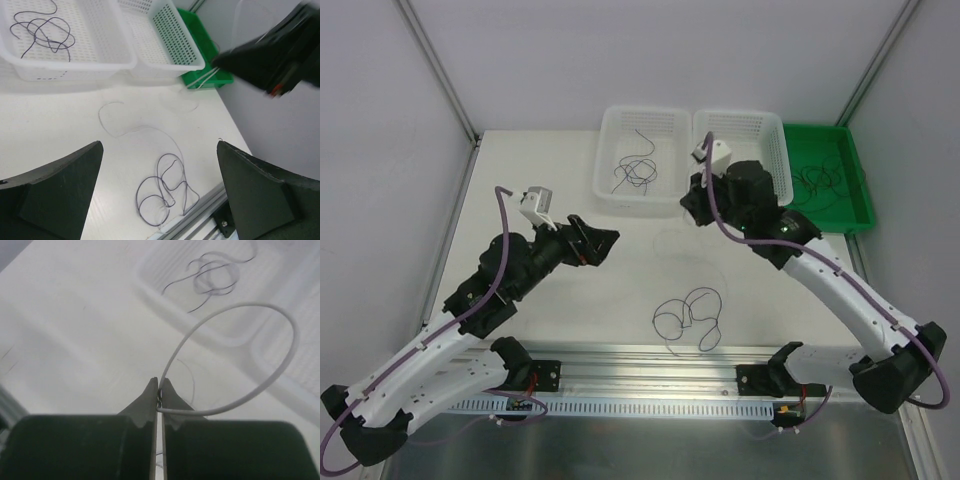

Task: Untangle the cables
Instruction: Place the cable in the bin, then untie the cable.

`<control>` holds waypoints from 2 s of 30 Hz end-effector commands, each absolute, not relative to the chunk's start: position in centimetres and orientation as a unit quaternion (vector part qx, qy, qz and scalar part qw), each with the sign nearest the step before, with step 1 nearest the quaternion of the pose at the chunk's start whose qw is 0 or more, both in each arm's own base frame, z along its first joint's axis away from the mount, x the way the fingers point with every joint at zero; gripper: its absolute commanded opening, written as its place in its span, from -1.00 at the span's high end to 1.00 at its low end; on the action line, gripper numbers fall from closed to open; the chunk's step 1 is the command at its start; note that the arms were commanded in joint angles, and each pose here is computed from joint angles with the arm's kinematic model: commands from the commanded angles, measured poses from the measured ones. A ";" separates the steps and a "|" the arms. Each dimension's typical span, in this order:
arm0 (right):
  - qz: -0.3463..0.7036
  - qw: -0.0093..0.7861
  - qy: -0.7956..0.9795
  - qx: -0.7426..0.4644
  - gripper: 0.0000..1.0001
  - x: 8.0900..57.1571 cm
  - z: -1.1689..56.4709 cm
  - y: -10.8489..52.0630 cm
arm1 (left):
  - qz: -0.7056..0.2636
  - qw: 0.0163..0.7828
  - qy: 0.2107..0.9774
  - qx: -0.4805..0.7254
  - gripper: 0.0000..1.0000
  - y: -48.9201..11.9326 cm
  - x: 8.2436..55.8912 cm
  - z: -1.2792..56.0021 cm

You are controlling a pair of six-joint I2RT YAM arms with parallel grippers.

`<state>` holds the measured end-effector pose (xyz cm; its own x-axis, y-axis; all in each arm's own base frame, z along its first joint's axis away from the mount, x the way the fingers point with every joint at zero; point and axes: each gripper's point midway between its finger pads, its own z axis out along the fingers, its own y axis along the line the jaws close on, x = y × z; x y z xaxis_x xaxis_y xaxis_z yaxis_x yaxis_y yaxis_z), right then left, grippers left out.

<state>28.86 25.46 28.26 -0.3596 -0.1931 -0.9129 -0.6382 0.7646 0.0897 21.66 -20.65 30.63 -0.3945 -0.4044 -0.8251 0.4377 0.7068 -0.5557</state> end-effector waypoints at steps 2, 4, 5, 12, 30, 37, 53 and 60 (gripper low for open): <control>0.139 0.576 0.785 -0.182 0.99 32.0 36.0 18.3 | -0.323 0.540 0.777 0.022 -0.98 -19.6 22.1 25.9; 0.129 0.604 0.774 -0.142 0.99 33.8 39.0 16.1 | -0.307 0.525 0.794 0.023 -0.98 -19.4 22.0 23.6; 0.126 0.612 0.770 -0.131 0.99 34.3 40.0 15.4 | -0.300 0.517 0.801 0.024 -0.98 -19.4 22.0 22.6; 0.091 0.642 0.760 -0.046 0.99 43.4 41.8 9.9 | -0.274 0.435 0.858 0.008 -0.98 -19.5 20.9 14.6; 0.114 0.492 0.863 0.026 -0.27 58.2 21.2 7.6 | -0.302 0.313 0.899 0.038 -0.98 -23.2 18.9 8.3; 0.101 0.477 0.873 0.032 -0.78 51.5 24.3 7.2 | -0.321 0.307 0.894 0.062 -0.98 -25.1 18.1 9.0; 0.169 0.344 0.924 0.008 -0.70 26.9 15.5 12.3 | -0.289 0.282 0.906 0.131 -0.91 -32.5 15.6 8.0; 0.155 0.321 0.934 -0.021 -0.61 22.4 11.9 12.2 | -0.226 0.277 0.919 0.168 -0.55 -35.5 16.0 5.7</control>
<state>22.95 12.38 11.60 -0.8088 0.0383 -0.5868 -0.1509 0.9509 0.2702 15.18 -34.06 4.98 -0.8199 0.1696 -0.5468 0.4185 0.8293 -0.3703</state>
